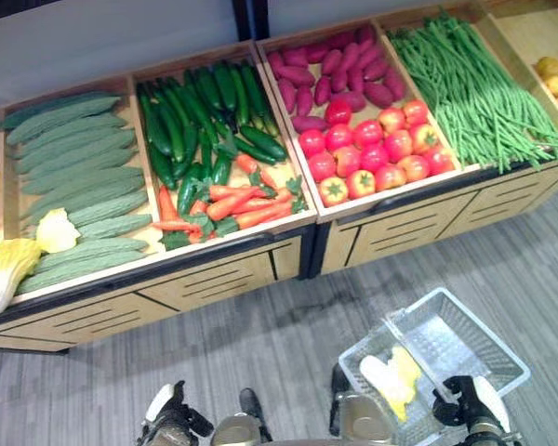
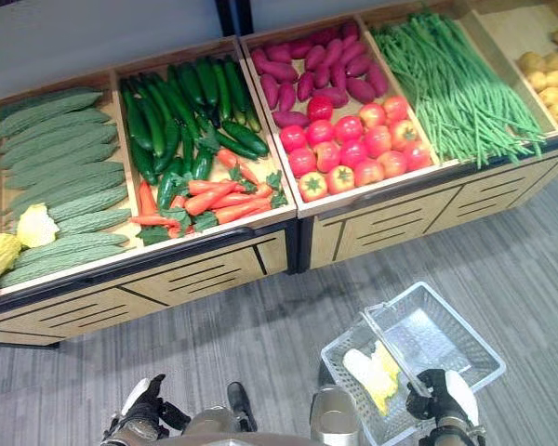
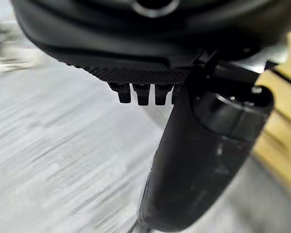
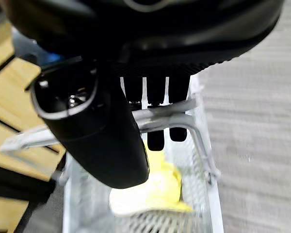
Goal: Get the vegetables into the basket
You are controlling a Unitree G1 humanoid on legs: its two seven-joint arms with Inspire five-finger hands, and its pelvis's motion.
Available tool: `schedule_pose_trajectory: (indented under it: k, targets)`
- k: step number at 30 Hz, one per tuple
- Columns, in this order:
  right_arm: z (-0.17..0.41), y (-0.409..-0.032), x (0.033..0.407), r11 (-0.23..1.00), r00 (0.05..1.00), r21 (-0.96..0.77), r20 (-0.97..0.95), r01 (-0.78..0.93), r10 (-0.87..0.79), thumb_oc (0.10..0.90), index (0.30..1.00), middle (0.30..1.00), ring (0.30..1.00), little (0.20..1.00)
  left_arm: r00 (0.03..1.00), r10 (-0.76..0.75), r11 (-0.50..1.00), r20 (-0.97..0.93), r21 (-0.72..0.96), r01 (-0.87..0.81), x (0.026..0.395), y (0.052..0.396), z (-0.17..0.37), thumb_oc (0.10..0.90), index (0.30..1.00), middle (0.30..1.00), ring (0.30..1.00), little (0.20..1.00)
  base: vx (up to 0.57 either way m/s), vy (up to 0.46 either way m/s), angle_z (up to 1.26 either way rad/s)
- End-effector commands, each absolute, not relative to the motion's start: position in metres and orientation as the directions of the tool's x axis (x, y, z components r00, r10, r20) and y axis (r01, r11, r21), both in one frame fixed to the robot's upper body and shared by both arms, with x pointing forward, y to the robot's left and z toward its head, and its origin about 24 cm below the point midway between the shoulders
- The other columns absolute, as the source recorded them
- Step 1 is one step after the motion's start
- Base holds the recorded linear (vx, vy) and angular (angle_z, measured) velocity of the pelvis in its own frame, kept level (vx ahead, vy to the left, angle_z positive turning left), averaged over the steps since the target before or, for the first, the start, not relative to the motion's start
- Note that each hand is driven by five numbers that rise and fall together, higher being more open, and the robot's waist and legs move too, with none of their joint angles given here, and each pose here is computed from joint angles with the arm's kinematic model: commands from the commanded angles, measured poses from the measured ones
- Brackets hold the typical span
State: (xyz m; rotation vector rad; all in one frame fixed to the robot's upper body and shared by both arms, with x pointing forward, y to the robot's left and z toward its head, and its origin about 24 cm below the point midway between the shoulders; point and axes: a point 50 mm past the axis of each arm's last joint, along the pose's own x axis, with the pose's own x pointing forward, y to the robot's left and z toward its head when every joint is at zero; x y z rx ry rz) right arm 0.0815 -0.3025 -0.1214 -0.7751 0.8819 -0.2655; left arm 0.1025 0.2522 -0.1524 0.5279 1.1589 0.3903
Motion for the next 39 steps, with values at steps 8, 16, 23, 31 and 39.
schedule_pose_trajectory:
  k: [8, 16, 23, 31, 39]
  targets:
    - [-0.119, -0.299, 0.084, 0.688, 0.689, -0.719, -0.549, -0.1, -0.474, 0.4, 0.3, 0.3, 0.3, 0.3, -0.033, 0.944, 0.249, -0.327, 0.777, -0.578, 0.09, 0.374, -0.088, 0.9, 1.0, 1.0, 1.0, 1.0, 0.0, 0.008, -0.02]
    - [-0.124, -0.307, 0.066, 0.664, 0.618, -0.741, -0.569, -0.1, -0.542, 0.4, 0.3, 0.3, 0.3, 0.3, 0.199, 0.868, -0.11, 0.454, 0.567, -0.817, 0.179, 0.412, 0.053, 0.9, 1.0, 1.0, 1.0, 1.0, -0.02, -0.013, -0.01]
    - [-0.121, -0.311, 0.07, 0.665, 0.619, -0.74, -0.569, -0.099, -0.541, 0.4, 0.3, 0.3, 0.3, 0.3, 0.376, 0.668, -0.081, 0.642, 0.565, -0.821, 0.223, 0.391, 0.104, 0.9, 1.0, 1.0, 1.0, 1.0, 0.0, -0.005, -0.01]
    - [-0.105, -0.316, 0.104, 0.624, 0.734, -0.773, -0.49, -0.116, -0.47, 0.4, 0.3, 0.3, 0.3, 0.3, 0.598, 0.509, 0.097, 0.62, 0.648, -0.755, 0.27, 0.362, 0.119, 0.9, 1.0, 1.0, 1.0, 1.0, -0.01, 0.01, -0.06]
    - [-0.099, -0.316, 0.117, 0.619, 0.763, -0.778, -0.463, -0.107, -0.451, 0.4, 0.3, 0.3, 0.3, 0.3, 0.698, 0.347, 0.276, 0.626, 0.643, -0.714, 0.307, 0.326, 0.144, 0.9, 1.0, 1.0, 1.0, 1.0, 0.0, 0.014, -0.17]
